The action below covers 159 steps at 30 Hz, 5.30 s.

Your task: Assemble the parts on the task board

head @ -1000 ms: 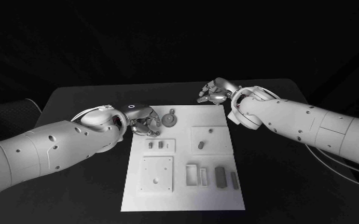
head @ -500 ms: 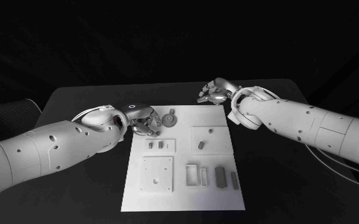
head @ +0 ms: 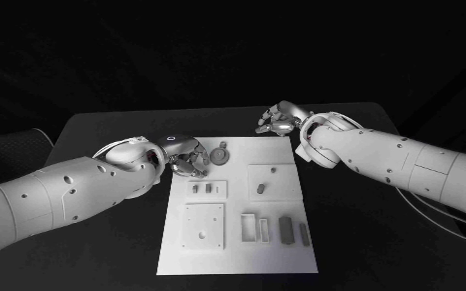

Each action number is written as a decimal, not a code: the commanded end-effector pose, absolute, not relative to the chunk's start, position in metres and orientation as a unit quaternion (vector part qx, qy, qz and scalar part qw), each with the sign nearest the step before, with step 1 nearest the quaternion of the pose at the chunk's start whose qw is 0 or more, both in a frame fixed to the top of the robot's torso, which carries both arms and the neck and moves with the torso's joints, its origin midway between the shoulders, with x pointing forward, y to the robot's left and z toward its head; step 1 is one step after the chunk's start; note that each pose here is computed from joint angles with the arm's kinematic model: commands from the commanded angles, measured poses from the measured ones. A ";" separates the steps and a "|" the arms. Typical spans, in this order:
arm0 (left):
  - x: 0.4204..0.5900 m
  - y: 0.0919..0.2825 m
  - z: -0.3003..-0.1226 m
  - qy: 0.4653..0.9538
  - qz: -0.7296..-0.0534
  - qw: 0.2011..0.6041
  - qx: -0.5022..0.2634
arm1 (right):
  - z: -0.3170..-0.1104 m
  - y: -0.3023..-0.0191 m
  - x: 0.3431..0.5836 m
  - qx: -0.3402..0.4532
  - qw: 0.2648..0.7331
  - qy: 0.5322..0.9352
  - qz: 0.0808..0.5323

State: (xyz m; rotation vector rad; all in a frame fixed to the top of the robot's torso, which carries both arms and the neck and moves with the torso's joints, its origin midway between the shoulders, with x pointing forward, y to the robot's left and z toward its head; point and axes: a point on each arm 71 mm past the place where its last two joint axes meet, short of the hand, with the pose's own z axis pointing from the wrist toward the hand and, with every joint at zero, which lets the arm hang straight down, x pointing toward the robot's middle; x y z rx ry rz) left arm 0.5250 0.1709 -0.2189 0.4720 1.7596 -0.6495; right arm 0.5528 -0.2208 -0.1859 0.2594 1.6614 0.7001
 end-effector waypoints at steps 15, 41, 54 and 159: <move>0.525 0.171 -0.220 0.756 -0.281 0.557 0.199 | -0.186 -0.220 0.553 0.109 0.610 0.722 0.306; 0.525 0.215 -0.217 0.770 -0.298 0.557 0.093 | -0.186 -0.234 0.551 0.112 0.613 0.722 0.302; 0.527 0.252 -0.203 0.733 -0.350 0.582 -0.032 | -0.186 -0.241 0.533 0.100 0.603 0.719 0.330; 0.520 0.262 -0.198 0.688 -0.452 0.522 -0.223 | -0.280 -0.246 0.472 -0.026 0.595 0.748 0.293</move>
